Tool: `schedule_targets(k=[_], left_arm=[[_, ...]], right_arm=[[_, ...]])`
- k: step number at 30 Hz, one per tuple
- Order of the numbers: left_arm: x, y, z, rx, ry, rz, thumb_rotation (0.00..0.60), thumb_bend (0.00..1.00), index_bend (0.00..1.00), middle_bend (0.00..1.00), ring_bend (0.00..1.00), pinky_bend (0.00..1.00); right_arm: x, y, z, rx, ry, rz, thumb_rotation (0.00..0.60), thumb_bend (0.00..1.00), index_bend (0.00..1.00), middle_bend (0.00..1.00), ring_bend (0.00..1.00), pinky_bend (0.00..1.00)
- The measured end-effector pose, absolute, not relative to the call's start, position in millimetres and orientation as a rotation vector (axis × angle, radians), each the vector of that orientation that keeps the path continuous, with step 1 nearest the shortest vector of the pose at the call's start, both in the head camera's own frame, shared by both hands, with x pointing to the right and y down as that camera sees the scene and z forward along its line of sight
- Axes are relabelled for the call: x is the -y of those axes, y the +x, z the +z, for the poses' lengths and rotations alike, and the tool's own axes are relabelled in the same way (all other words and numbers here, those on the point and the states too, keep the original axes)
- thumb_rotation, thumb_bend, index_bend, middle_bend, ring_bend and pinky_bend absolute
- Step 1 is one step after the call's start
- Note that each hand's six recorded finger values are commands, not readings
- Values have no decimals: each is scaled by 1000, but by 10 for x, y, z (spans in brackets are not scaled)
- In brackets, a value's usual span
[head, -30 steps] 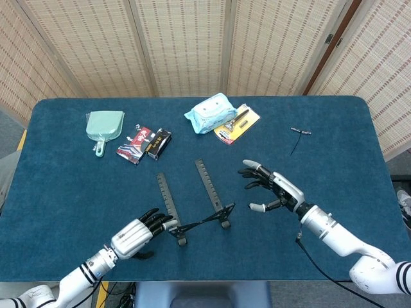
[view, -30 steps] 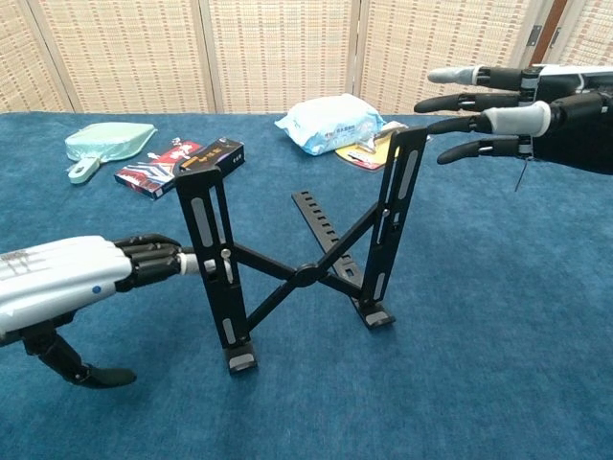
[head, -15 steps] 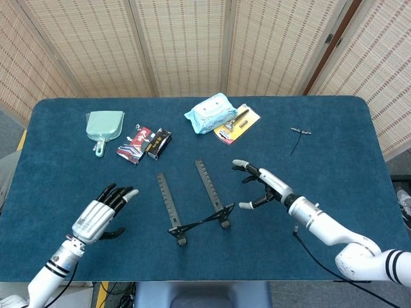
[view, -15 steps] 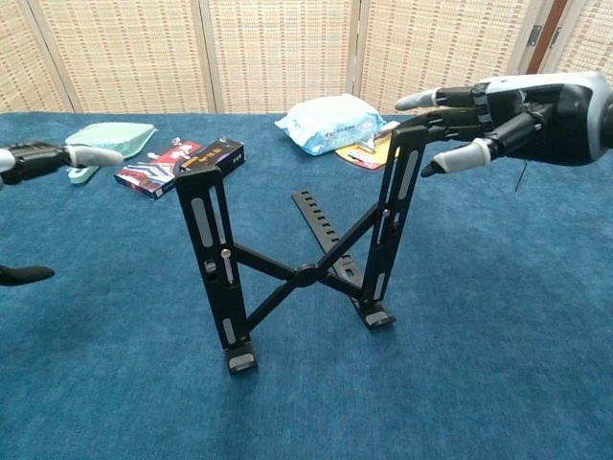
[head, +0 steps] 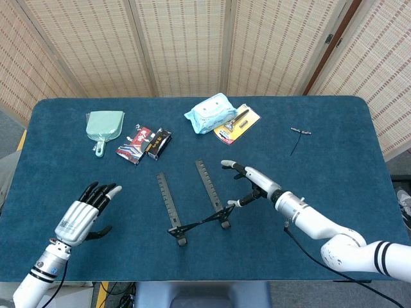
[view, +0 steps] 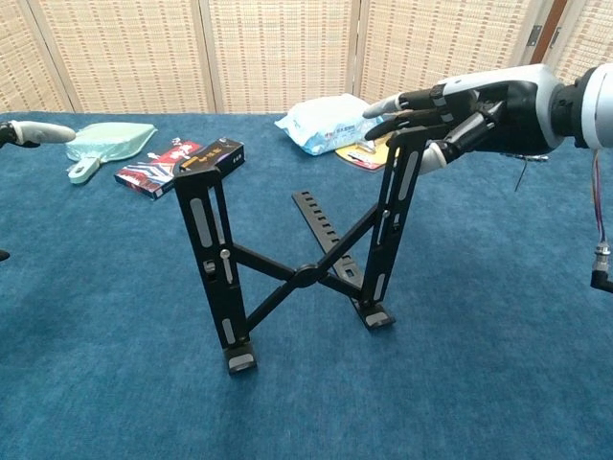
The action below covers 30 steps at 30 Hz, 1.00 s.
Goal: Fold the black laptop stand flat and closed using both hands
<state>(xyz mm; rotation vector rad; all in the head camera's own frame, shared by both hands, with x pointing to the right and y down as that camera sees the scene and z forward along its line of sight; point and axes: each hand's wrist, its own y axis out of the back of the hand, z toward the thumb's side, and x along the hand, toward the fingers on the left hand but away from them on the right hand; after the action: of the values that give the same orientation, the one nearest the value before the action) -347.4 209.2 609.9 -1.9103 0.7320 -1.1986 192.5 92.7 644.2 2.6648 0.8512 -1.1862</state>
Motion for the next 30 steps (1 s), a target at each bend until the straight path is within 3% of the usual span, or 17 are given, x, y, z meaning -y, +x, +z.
schedule_targets(k=[16, 30], left_arm=[[-2125, -3406, 6125, -701, -1923, -1193, 600, 213, 52, 77, 95, 0], [-2141, -3477, 6100, -712, -1911, -1209, 600, 214, 52, 76, 95, 0]], right_arm=[[-999, 2202, 6232, -816, 2660, -1317, 600, 102, 0, 76, 8, 167], [-1035, 1931, 6278, -765, 2695, -1245, 600, 101, 0, 75, 7, 167]])
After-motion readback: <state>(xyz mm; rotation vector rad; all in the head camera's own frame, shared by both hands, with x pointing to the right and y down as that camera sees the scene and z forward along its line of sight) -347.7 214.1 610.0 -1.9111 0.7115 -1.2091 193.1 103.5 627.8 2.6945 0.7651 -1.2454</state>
